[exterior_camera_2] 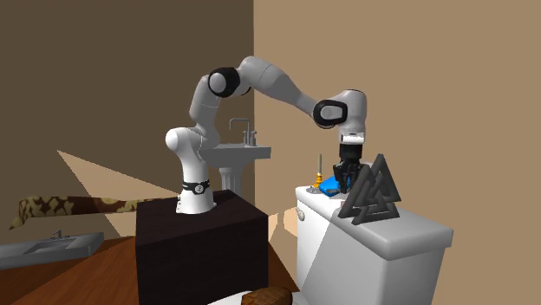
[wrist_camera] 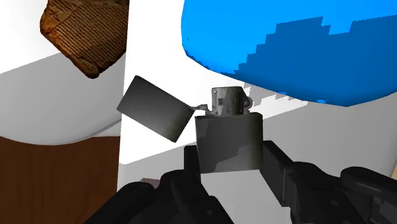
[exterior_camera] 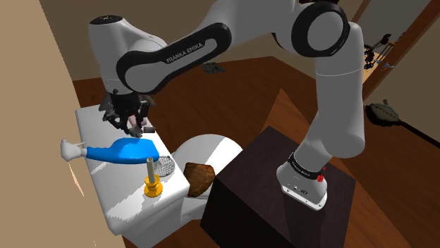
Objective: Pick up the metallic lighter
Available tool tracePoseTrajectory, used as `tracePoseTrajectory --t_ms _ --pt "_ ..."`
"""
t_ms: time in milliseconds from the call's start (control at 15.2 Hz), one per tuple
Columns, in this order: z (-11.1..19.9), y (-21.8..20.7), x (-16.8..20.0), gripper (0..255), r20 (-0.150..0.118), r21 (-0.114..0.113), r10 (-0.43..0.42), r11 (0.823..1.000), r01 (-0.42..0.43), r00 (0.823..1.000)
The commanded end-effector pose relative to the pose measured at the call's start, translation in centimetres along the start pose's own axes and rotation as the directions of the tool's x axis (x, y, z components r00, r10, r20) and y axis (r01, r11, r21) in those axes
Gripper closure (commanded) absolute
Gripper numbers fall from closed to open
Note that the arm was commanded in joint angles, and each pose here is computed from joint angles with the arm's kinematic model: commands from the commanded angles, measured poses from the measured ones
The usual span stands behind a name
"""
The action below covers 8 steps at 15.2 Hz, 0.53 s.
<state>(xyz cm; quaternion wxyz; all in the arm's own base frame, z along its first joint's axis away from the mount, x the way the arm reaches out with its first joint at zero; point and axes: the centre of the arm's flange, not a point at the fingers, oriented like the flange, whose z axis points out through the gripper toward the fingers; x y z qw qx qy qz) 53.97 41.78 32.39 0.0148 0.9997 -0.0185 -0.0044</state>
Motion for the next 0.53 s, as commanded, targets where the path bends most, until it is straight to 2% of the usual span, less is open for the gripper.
tracePoseTrajectory --t_ms 0,330,462 --pt "-1.1 0.0 0.0 255 0.000 0.000 0.000 1.000 0.000 1.000" --pt "-3.7 0.1 0.0 255 0.000 0.000 0.000 1.000 0.000 1.000" --pt "-3.8 0.1 0.0 255 0.000 0.000 0.000 1.000 0.000 1.000"
